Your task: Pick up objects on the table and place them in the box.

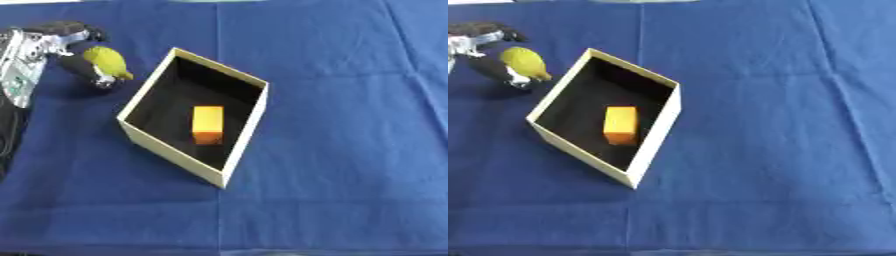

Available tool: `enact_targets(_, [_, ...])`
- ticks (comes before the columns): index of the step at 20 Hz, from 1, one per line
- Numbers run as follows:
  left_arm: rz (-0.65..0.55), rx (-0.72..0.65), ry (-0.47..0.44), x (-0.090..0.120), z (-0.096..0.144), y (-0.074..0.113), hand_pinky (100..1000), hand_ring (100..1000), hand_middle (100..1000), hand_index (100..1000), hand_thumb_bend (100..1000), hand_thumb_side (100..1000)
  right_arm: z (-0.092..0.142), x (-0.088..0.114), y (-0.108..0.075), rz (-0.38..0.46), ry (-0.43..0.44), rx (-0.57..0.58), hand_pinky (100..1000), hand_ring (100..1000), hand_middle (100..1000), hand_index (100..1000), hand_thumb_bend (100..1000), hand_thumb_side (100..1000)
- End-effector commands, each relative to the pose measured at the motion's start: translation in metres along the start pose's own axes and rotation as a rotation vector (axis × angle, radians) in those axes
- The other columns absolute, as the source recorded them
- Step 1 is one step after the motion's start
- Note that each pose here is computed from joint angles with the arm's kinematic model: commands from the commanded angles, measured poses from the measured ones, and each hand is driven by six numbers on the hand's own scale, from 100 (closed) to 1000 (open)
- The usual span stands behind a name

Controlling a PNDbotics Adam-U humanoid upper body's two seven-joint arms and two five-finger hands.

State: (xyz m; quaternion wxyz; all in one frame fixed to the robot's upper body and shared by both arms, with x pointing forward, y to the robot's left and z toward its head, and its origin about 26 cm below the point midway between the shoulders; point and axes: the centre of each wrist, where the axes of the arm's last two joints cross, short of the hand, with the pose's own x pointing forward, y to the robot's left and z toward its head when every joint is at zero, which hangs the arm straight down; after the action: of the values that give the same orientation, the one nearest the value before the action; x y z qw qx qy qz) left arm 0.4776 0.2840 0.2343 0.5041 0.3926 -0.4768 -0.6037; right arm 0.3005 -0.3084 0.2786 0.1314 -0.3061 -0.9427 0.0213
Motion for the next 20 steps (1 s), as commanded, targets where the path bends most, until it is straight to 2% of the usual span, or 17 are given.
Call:
enact_targets(1, [-0.025, 0.074, 0.045, -0.009, 0.01, 0.021, 937, 958, 896, 951, 611, 470, -0.006, 0.004, -0.005, 0.006, -0.027, 0.001, 835, 711, 667, 752, 100, 736])
enact_targets(8, [-0.03, 0.071, 0.103, -0.011, 0.004, 0.015, 931, 955, 889, 950, 625, 431, -0.006, 0.004, -0.004, 0.0, -0.025, 0.007, 836, 711, 666, 753, 100, 733])
enact_targets(10, [-0.014, 0.044, 0.111, -0.012, 0.0, 0.01, 929, 954, 889, 949, 601, 453, -0.006, 0.004, -0.003, -0.002, -0.025, 0.008, 836, 711, 666, 753, 100, 738])
enact_targets(15, [0.048, -0.026, 0.121, -0.018, -0.007, -0.002, 912, 939, 863, 937, 565, 444, -0.006, 0.004, -0.003, -0.005, -0.026, 0.004, 837, 712, 666, 753, 100, 738])
enact_targets(18, [0.085, -0.03, 0.101, -0.018, -0.009, -0.006, 890, 902, 815, 908, 513, 438, -0.006, 0.004, -0.003, -0.005, -0.024, 0.002, 837, 712, 666, 753, 100, 739])
enact_targets(20, [0.106, -0.015, 0.088, -0.018, -0.009, -0.006, 847, 840, 753, 852, 380, 373, -0.006, 0.004, -0.004, -0.003, -0.023, 0.001, 837, 712, 666, 753, 100, 738])
